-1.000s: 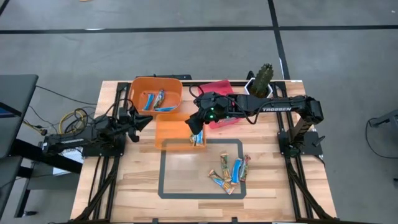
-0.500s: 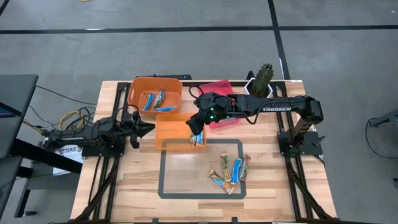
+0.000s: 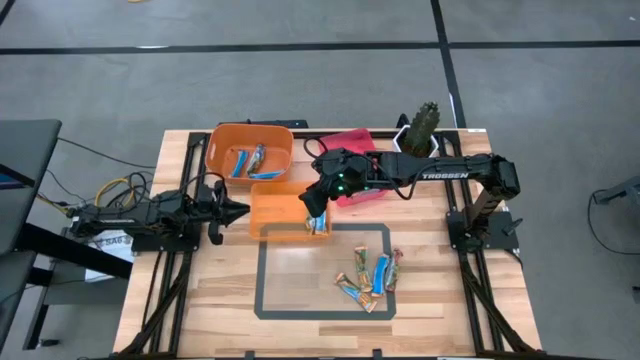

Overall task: Pick and place Granola Bars by type
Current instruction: Put the red granola bar into the red bin

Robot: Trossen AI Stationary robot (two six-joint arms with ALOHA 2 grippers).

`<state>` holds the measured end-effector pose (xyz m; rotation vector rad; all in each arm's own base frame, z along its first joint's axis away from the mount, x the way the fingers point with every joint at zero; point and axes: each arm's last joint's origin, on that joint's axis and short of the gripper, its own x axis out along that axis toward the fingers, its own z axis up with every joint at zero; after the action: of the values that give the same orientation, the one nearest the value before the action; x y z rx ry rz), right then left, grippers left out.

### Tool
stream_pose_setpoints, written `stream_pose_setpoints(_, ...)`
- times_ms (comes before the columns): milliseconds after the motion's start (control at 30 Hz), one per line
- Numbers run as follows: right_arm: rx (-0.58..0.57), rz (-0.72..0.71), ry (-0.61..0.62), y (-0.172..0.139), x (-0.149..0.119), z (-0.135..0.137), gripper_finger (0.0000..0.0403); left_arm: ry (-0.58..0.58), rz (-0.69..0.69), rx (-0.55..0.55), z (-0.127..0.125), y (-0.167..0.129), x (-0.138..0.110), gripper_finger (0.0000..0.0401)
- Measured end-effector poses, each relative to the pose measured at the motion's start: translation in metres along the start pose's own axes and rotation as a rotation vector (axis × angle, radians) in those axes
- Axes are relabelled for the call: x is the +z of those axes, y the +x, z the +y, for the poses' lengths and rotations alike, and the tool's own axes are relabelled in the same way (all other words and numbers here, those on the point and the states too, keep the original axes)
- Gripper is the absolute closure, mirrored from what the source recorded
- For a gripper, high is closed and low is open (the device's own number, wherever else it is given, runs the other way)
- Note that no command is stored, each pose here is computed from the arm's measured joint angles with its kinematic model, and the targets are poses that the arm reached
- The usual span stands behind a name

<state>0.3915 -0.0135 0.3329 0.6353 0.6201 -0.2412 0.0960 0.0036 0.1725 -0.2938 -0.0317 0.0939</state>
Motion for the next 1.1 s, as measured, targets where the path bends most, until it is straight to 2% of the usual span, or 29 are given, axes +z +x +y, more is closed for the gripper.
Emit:
stream_pose_setpoints(267, 0.0, 0.0, -0.001, 0.0, 0.0, 0.0, 0.0225, 0.002, 0.042, -0.092, -0.002, 0.0, -0.002, 0.0357)
stream_pose_setpoints(533, 0.006, 0.004, -0.006, 0.0, -0.002, 0.003, 0.0226, 0.001, 0.037, -0.074, -0.002, 0.0, -0.002, 0.0357)
stream_pose_setpoints(833, 0.059, 0.046, -0.031, 0.0, -0.014, 0.018, 0.0227, 0.001, 0.036, -0.073, -0.002, 0.0, -0.002, 0.0357)
stream_pose_setpoints(1100, 0.132, 0.177, -0.054, -0.004, -0.041, 0.042, 0.0225, 0.0, 0.036, -0.073, -0.002, 0.0, -0.002, 0.0357)
